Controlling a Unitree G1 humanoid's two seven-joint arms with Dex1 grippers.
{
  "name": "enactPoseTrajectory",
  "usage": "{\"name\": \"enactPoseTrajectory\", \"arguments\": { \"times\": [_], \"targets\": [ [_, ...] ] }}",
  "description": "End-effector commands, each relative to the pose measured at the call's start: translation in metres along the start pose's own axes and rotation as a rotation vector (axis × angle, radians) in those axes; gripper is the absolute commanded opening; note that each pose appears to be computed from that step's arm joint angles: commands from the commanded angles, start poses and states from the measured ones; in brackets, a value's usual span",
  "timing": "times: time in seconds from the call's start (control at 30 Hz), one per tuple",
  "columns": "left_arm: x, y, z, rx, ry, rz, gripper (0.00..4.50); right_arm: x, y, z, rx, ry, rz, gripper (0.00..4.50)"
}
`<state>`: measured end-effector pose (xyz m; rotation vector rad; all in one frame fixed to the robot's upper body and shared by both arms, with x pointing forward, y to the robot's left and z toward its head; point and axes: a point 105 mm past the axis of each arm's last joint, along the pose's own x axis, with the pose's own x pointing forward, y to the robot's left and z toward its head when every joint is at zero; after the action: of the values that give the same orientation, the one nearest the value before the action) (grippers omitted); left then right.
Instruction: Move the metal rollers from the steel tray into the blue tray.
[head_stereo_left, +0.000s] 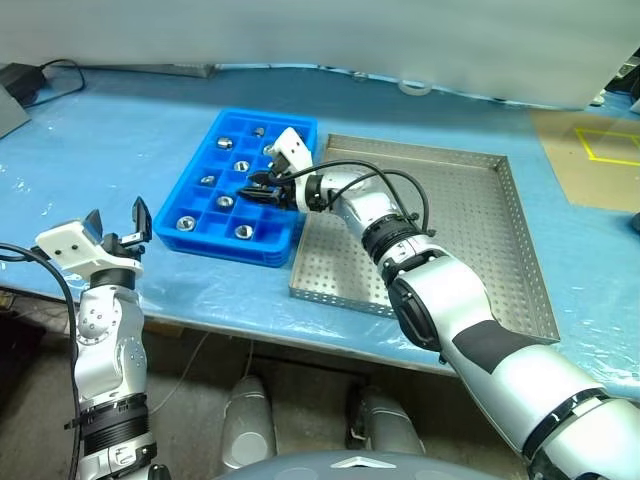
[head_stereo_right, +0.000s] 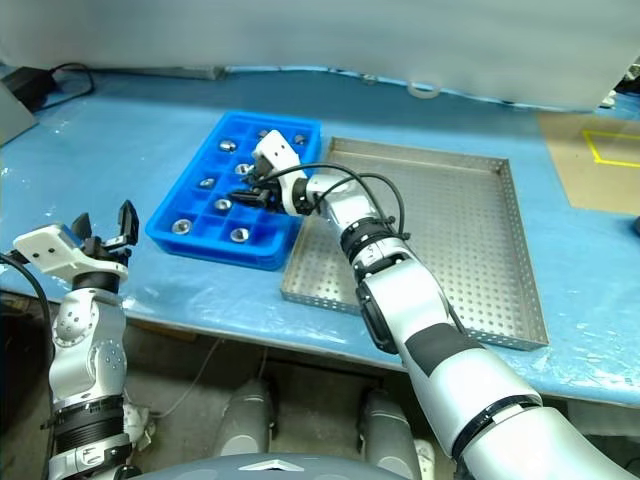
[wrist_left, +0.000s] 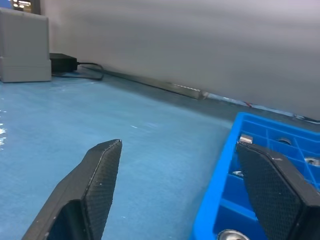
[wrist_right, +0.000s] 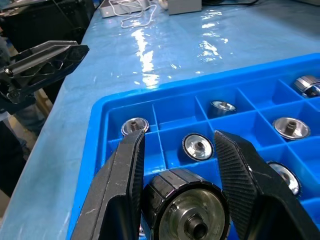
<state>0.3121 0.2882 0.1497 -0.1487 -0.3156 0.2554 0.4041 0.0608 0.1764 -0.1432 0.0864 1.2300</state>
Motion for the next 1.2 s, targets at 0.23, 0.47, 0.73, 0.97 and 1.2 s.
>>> {"name": "enactPoseTrajectory", "arguments": {
  "times": [0.23, 0.47, 0.73, 0.97, 1.2],
  "targets": [
    [0.007, -0.013, 0.004, 0.007, -0.009, -0.069, 3.99, -0.007, -0.011, 0.017, -0.036, -0.048, -0.042, 3.08],
    [0.013, -0.054, 0.011, 0.02, -0.017, -0.363, 3.99, -0.03, -0.036, 0.039, -0.045, -0.143, -0.149, 3.31],
    [0.043, -0.128, 0.017, 0.002, -0.029, -0.741, 3.99, -0.106, -0.092, 0.058, -0.044, -0.266, -0.407, 3.31],
    [0.045, -0.172, 0.007, 0.021, -0.019, -0.951, 4.5, -0.15, -0.102, 0.035, 0.004, -0.287, -0.466, 3.82],
    [0.036, -0.185, 0.006, -0.008, -0.013, -1.038, 4.5, -0.166, -0.101, 0.008, -0.122, -0.174, -0.529, 4.47]
  ]
}}
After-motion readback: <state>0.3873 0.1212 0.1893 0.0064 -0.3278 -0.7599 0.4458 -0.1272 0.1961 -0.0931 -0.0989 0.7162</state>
